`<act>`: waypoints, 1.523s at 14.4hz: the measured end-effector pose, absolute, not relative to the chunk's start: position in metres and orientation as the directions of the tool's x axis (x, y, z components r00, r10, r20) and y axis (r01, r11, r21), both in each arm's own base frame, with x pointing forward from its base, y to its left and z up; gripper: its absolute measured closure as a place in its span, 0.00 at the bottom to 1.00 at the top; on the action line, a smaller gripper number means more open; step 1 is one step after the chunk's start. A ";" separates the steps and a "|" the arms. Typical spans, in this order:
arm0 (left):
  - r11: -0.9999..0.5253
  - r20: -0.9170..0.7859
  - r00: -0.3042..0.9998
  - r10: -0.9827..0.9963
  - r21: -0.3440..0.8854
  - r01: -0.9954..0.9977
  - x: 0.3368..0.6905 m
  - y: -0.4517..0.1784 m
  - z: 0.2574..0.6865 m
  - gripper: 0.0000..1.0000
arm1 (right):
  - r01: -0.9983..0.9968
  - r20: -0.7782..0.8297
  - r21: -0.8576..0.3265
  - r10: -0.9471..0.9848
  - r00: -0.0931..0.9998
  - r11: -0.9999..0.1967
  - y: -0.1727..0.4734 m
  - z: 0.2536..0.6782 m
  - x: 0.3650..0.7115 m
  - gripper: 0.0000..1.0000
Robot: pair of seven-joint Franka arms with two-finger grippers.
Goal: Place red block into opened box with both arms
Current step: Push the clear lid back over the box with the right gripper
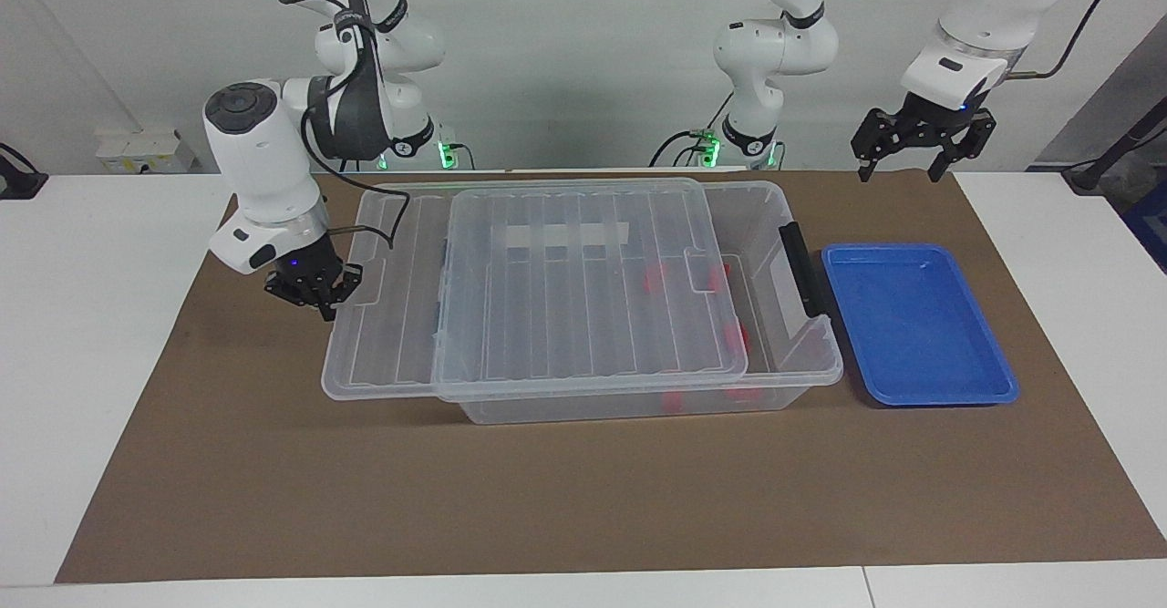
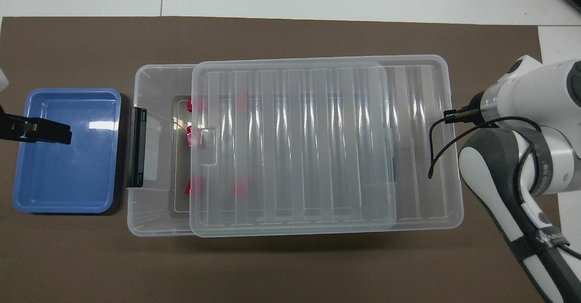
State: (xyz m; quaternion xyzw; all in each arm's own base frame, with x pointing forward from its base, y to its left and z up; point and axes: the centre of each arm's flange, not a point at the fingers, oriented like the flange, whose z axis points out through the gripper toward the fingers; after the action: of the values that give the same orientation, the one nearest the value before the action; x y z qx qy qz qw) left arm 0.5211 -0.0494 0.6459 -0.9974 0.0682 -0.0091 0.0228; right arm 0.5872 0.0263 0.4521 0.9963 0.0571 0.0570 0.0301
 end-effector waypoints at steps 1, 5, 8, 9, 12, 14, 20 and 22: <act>-0.990 0.015 0.991 -0.137 -0.047 -0.136 0.521 -0.049 0.646 0.00 | 0.098 0.112 0.064 0.105 0.988 -0.993 0.032 0.452 0.587 0.99; -0.990 0.015 0.991 -0.137 -0.047 -0.136 0.521 -0.049 0.646 0.00 | 0.080 0.111 0.019 0.081 0.990 -0.997 0.067 0.450 0.584 0.99; -0.990 0.015 0.991 -0.136 -0.047 -0.136 0.521 -0.049 0.646 0.00 | 0.084 0.110 0.002 0.084 0.990 -0.996 0.079 0.450 0.582 0.99; -0.990 0.015 0.991 -0.136 -0.047 -0.136 0.521 -0.049 0.646 0.00 | 0.087 0.110 0.000 0.087 0.990 -0.996 0.083 0.450 0.582 0.99; -0.990 0.015 0.991 -0.136 -0.047 -0.136 0.521 -0.049 0.646 0.00 | 0.077 0.108 -0.022 0.074 0.991 -0.997 0.093 0.450 0.580 0.99; -0.990 0.015 0.991 -0.136 -0.047 -0.136 0.521 -0.049 0.646 0.00 | 0.078 0.107 -0.032 0.074 0.991 -0.996 0.097 0.450 0.580 0.99; -0.990 0.015 0.991 -0.136 -0.047 -0.136 0.521 -0.049 0.646 0.00 | 0.062 0.105 -0.061 0.056 0.993 -0.996 0.098 0.450 0.580 0.99; -0.990 0.015 0.991 -0.136 -0.047 -0.136 0.521 -0.049 0.646 0.00 | 0.067 0.104 -0.069 0.059 0.993 -0.995 0.103 0.450 0.579 0.99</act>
State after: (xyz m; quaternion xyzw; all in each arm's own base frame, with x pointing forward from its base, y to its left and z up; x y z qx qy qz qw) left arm 0.5211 -0.0493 0.6459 -0.9974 0.0682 -0.0091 0.0228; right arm 0.5787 0.1026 0.4498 0.9975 0.0317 0.0509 -0.0362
